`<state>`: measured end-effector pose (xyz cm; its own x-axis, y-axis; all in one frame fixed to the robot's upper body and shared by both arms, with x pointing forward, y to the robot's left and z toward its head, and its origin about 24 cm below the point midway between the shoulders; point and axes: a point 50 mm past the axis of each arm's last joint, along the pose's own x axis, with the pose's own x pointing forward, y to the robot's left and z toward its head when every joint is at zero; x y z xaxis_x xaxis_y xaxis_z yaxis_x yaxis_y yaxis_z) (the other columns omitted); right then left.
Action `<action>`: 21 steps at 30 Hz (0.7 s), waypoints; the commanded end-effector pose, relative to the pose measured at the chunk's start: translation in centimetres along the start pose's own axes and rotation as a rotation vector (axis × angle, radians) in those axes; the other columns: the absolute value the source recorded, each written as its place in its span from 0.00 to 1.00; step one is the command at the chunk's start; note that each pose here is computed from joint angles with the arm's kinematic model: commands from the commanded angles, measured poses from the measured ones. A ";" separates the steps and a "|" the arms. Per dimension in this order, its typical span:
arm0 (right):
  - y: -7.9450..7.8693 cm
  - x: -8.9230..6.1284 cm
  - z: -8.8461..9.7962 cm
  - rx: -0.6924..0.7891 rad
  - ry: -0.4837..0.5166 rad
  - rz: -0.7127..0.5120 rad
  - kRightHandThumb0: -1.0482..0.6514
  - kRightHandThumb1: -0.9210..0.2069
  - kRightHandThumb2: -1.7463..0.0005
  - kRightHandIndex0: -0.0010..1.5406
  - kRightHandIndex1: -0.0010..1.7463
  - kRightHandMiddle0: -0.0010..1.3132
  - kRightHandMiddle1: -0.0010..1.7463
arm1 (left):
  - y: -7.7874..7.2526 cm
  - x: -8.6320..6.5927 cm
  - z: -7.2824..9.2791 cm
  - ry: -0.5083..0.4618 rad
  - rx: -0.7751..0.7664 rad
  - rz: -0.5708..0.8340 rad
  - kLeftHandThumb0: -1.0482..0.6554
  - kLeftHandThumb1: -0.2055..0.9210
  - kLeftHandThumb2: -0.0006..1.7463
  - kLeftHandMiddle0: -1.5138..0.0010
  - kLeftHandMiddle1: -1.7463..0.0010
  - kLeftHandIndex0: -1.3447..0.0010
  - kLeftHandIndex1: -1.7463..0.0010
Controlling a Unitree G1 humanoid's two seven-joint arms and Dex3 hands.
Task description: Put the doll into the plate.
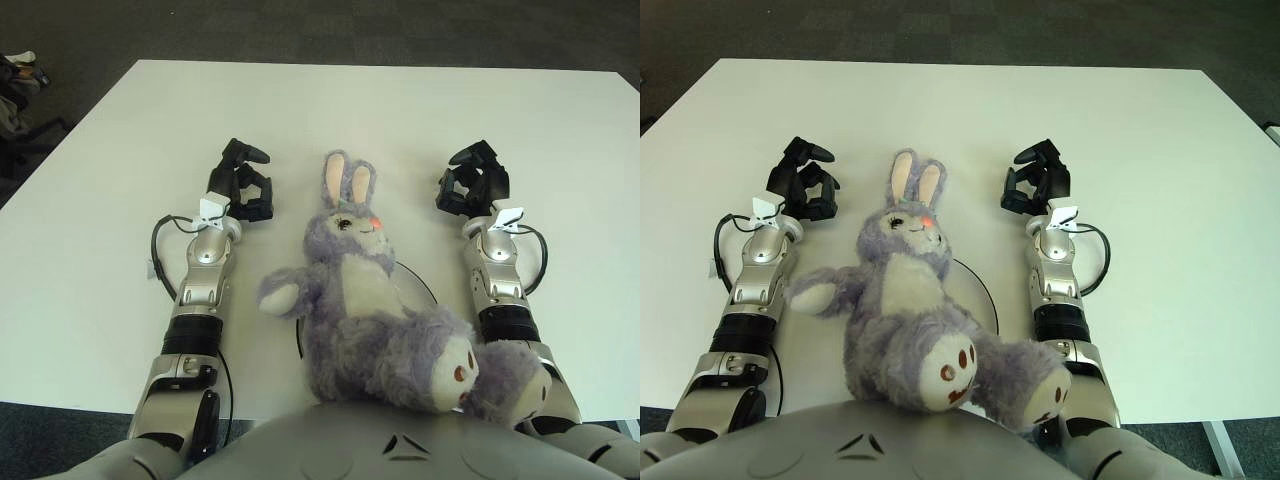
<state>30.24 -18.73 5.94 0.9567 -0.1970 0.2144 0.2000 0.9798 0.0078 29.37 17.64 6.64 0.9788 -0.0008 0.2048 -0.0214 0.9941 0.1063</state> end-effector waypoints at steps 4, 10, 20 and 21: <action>-0.4 -2.2 -2.5 -0.011 0.127 -0.025 0.61 0.56 0.22 0.34 1.00 0.39 1.00 | -0.4 -1.5 -2.0 0.081 -0.039 -0.015 0.61 0.44 0.78 0.56 0.00 0.73 0.01; -0.3 -2.4 -2.5 -0.019 0.150 -0.041 0.61 0.56 0.23 0.34 1.00 0.38 1.00 | -0.5 -1.6 -2.2 0.070 -0.037 -0.030 0.61 0.46 0.77 0.56 0.02 0.74 0.00; -0.5 -2.4 -2.5 -0.028 0.157 -0.053 0.61 0.55 0.23 0.34 1.00 0.38 1.00 | -0.5 -1.8 -2.4 0.071 -0.033 -0.019 0.61 0.47 0.76 0.57 0.01 0.75 0.00; -0.5 -2.4 -2.5 -0.028 0.158 -0.053 0.61 0.55 0.23 0.34 1.00 0.38 1.00 | -0.5 -1.8 -2.4 0.071 -0.033 -0.018 0.61 0.47 0.76 0.57 0.01 0.75 0.00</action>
<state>29.78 -18.81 5.63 0.9591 -0.2318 0.1626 0.2355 0.9719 -0.0037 29.35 17.48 6.48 0.9742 -0.0324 0.2233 0.0100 0.9948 0.1009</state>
